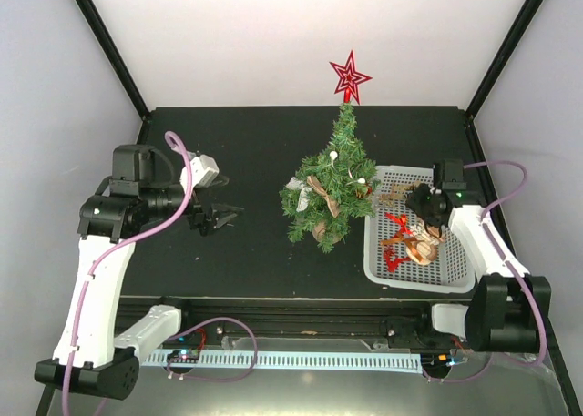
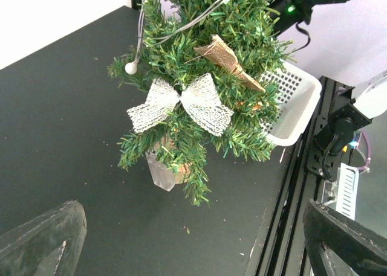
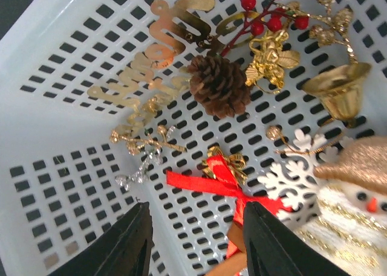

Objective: Decorate the small christmas tree

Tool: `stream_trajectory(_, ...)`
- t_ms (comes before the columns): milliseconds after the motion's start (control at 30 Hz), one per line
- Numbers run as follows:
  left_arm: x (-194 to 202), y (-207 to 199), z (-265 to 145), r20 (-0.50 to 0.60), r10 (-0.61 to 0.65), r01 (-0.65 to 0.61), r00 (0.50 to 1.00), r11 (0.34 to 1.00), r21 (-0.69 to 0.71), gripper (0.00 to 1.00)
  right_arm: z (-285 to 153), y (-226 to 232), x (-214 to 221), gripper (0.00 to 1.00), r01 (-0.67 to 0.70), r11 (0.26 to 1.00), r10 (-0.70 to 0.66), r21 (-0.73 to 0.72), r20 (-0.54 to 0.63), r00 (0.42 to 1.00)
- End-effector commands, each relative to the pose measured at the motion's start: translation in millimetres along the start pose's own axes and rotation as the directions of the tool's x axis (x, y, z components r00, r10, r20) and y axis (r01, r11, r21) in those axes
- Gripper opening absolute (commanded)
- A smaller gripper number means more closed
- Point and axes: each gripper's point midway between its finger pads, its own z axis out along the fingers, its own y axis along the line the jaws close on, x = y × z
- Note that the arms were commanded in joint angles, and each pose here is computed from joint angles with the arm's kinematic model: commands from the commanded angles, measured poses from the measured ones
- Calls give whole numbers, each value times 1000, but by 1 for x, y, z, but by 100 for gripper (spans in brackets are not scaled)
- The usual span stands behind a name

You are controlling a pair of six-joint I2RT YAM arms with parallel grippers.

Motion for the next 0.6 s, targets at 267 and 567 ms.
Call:
stream_trajectory(267, -10, -17, -19, 137, 16, -19, 990, 1000, 20, 99, 27, -3, -32, 46, -81, 995, 75, 64, 89, 993)
stream_trajectory(567, -6, -14, -21, 152, 5, -7, 988, 1000, 9, 99, 59, 20, -17, 45, -23, 999, 22, -47, -23, 999)
